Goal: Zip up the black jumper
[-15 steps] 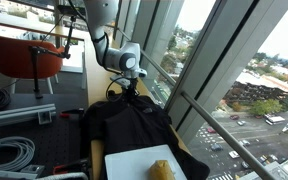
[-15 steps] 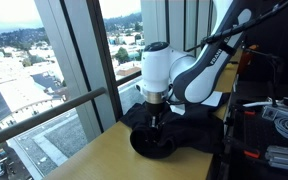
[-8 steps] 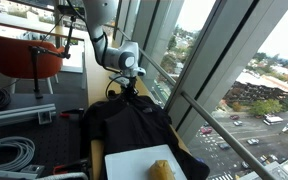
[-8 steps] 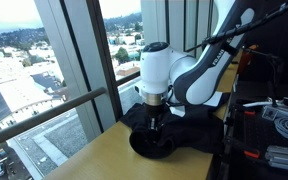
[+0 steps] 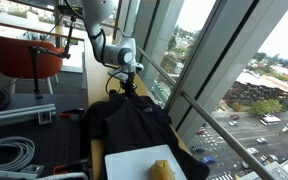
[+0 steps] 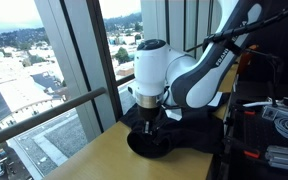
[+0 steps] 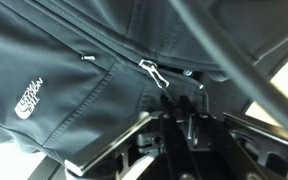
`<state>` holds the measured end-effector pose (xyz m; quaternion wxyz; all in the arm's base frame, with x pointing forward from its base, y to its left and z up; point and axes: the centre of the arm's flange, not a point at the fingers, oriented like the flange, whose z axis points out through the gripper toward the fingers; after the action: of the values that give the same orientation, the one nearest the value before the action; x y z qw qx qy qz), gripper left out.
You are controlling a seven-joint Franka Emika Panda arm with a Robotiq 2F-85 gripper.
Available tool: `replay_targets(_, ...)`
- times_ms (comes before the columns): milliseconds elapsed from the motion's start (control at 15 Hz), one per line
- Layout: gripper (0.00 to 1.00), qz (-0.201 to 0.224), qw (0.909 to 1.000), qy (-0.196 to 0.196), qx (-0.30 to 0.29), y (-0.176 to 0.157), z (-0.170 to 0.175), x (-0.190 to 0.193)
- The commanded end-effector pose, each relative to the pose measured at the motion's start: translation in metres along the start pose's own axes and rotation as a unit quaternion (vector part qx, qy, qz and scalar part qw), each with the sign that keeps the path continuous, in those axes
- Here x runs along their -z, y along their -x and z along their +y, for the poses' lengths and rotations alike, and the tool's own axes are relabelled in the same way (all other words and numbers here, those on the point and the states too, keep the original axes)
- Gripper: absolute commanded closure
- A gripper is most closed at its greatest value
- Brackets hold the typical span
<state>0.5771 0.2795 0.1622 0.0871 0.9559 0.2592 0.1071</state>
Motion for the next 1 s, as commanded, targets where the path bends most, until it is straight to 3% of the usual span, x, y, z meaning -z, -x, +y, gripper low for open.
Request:
replay_targets(0, 0.97, 0.025, 0.9997, 0.005, 0.006, -0.016, -0.018, 0.001)
replay_targets(933, 0.97, 0.045, 0.9983, 0.008, 0.036, -0.034, -0.058, 0.004)
